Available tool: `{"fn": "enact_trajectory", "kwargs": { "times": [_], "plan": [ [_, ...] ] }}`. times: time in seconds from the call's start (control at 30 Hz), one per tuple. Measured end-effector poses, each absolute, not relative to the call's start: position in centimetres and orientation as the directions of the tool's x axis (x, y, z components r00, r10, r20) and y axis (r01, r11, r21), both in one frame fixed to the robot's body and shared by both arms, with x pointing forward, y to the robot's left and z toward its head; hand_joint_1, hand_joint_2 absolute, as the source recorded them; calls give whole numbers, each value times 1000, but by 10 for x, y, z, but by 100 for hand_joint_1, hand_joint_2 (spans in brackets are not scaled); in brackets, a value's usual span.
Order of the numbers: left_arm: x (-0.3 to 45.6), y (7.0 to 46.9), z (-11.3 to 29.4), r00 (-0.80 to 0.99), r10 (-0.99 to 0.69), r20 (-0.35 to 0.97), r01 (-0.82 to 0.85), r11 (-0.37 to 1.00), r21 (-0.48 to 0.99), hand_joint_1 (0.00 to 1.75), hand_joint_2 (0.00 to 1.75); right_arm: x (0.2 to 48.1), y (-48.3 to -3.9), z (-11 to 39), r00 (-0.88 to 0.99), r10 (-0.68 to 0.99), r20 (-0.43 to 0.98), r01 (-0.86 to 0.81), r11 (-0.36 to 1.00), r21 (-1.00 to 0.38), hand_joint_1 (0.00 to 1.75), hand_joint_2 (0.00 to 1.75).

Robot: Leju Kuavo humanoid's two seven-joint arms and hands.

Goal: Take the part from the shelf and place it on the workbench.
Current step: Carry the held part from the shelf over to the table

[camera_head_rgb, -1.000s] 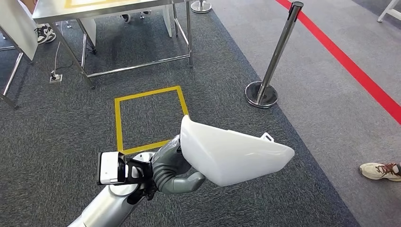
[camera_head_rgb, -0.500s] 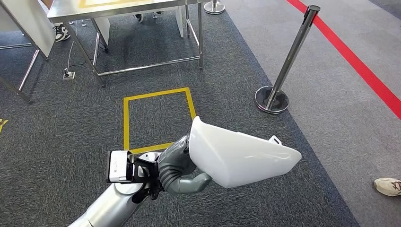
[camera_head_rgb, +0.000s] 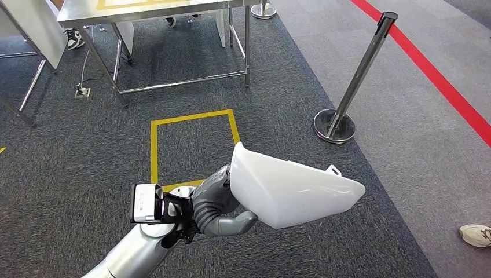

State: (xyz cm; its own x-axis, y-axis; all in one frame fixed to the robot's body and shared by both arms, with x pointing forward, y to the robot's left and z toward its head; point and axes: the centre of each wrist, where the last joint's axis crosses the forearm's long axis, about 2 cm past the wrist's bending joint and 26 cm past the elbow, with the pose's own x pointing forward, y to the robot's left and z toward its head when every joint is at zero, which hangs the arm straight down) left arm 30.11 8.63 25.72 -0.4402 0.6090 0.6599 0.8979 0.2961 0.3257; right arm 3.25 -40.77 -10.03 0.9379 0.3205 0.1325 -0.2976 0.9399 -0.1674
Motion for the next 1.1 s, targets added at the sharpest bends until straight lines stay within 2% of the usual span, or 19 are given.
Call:
{"fn": "enact_trajectory", "kwargs": {
  "times": [1.1],
  "plan": [
    [301,79,260,-429,617,659,903,275,330,175,175,34,-404,-101,943,315,109,-294,940,-174,0,0]
  ]
}}
